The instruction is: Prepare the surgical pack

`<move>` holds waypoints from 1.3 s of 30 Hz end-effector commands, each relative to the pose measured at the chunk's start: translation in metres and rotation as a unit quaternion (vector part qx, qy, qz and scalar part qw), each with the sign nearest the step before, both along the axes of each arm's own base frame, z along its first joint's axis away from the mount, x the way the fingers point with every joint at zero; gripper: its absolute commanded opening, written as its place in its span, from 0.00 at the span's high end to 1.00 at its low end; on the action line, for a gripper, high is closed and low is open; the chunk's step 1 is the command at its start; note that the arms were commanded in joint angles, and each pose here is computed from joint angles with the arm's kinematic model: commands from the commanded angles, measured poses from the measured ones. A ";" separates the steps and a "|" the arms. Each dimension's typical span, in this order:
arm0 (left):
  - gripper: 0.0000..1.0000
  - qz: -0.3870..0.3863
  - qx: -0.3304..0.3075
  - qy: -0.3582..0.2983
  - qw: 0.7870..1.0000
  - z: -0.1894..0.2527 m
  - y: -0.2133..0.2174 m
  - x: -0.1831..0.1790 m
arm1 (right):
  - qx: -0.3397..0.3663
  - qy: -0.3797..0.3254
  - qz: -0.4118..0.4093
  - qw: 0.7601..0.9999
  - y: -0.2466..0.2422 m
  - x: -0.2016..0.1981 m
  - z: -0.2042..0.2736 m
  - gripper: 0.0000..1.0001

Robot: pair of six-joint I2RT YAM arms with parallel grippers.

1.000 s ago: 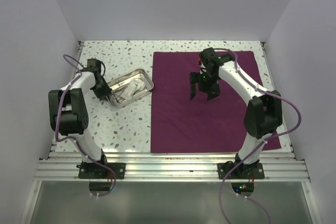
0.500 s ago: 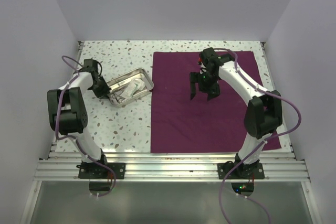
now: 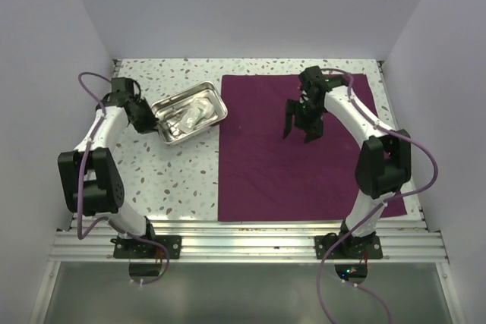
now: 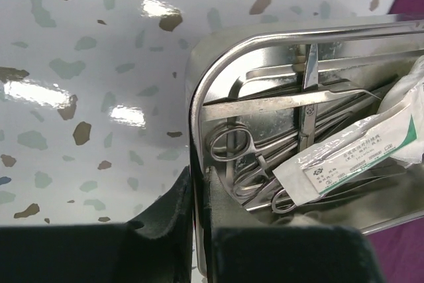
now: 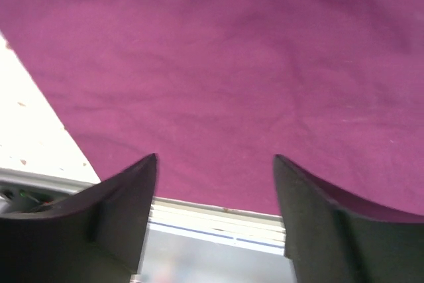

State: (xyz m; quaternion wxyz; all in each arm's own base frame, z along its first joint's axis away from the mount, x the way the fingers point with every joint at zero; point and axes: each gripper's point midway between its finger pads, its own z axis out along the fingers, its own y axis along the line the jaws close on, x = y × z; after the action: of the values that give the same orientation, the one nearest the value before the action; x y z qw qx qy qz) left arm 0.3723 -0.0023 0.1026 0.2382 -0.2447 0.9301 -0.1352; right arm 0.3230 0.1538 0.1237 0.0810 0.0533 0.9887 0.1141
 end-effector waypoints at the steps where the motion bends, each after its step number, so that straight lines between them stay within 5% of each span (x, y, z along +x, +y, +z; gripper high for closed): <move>1: 1.00 -0.036 -0.054 -0.079 0.995 0.048 -0.039 0.020 | 0.005 0.002 -0.075 0.997 -0.028 0.007 0.003 0.30; 6: 1.00 -0.101 -0.096 -0.066 0.988 0.043 -0.126 0.026 | -0.021 -0.012 -0.175 0.984 -0.076 0.009 0.009 0.37; 16: 1.00 -0.053 -0.125 -0.067 0.988 0.033 -0.222 0.029 | -0.093 -0.059 -0.337 0.935 -0.146 0.012 0.030 0.67; 29: 1.00 -0.035 -0.149 -0.025 0.988 0.017 -0.358 -0.018 | -0.071 -0.087 -0.349 0.930 -0.143 0.018 0.050 0.68; 39: 1.00 -0.038 -0.127 0.022 0.991 -0.018 -0.393 -0.032 | -0.098 -0.108 -0.346 0.927 -0.157 0.046 0.051 0.66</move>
State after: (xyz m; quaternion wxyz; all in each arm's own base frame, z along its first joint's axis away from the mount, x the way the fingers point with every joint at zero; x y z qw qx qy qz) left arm 0.3217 -0.3702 0.0504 0.1595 -0.2126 0.9420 -0.2050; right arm 0.3485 0.0101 0.1593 0.1847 0.3690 0.9109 0.0026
